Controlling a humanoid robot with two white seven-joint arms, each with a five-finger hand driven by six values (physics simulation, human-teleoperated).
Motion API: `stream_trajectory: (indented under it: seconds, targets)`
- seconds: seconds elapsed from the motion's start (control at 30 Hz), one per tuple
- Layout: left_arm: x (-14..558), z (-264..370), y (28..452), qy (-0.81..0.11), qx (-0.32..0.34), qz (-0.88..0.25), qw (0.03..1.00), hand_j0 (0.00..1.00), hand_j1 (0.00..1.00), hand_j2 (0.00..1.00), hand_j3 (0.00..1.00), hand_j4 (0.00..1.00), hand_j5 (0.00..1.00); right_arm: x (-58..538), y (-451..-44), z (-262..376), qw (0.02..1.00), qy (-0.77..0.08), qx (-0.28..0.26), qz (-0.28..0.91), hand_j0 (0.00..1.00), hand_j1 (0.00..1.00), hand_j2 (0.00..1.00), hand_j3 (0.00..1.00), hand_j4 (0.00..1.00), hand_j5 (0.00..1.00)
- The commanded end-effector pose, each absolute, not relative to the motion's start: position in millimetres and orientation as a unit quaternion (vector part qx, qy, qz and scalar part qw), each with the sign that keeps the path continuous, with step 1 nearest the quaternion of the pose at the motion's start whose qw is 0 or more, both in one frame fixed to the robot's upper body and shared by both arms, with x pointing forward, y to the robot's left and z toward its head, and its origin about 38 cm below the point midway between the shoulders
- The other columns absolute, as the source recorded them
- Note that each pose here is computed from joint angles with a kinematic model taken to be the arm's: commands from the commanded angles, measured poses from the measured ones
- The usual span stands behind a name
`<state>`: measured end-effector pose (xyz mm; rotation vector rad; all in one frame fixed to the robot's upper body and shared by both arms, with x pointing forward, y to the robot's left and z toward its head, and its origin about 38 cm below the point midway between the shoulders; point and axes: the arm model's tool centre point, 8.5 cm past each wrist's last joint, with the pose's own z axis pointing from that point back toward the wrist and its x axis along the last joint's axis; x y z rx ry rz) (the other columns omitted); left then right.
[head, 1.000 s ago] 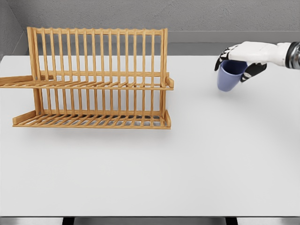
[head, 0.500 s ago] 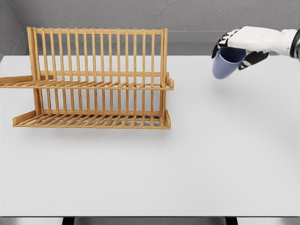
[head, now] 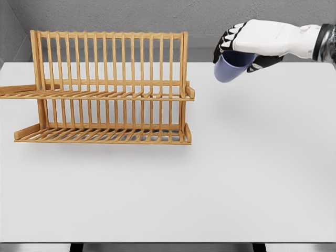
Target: Right arm put cup on second shelf
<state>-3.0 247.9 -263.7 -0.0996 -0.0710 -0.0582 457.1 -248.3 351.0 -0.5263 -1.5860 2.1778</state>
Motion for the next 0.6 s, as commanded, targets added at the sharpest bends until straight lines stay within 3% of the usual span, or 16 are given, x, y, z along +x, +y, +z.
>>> stream_trajectory:
  seconds: [0.0,0.57]
  targets:
    - [-3.0,-263.7,247.9,-0.036,-0.05,-0.028,0.998,1.0,1.0,1.0,1.0,1.0,1.0,446.2,-234.6,357.1,0.171,-0.574,-0.183,0.78,0.66,0.66,0.66,0.66,0.66,0.66]
    - [-3.0,-263.7,247.8,-0.035,-0.05,-0.029,0.998,1.0,1.0,1.0,1.0,1.0,1.0,416.2,-194.5,376.1,0.091,-0.59,-0.17,0.784,0.66,0.66,0.66,0.66,0.66,0.66]
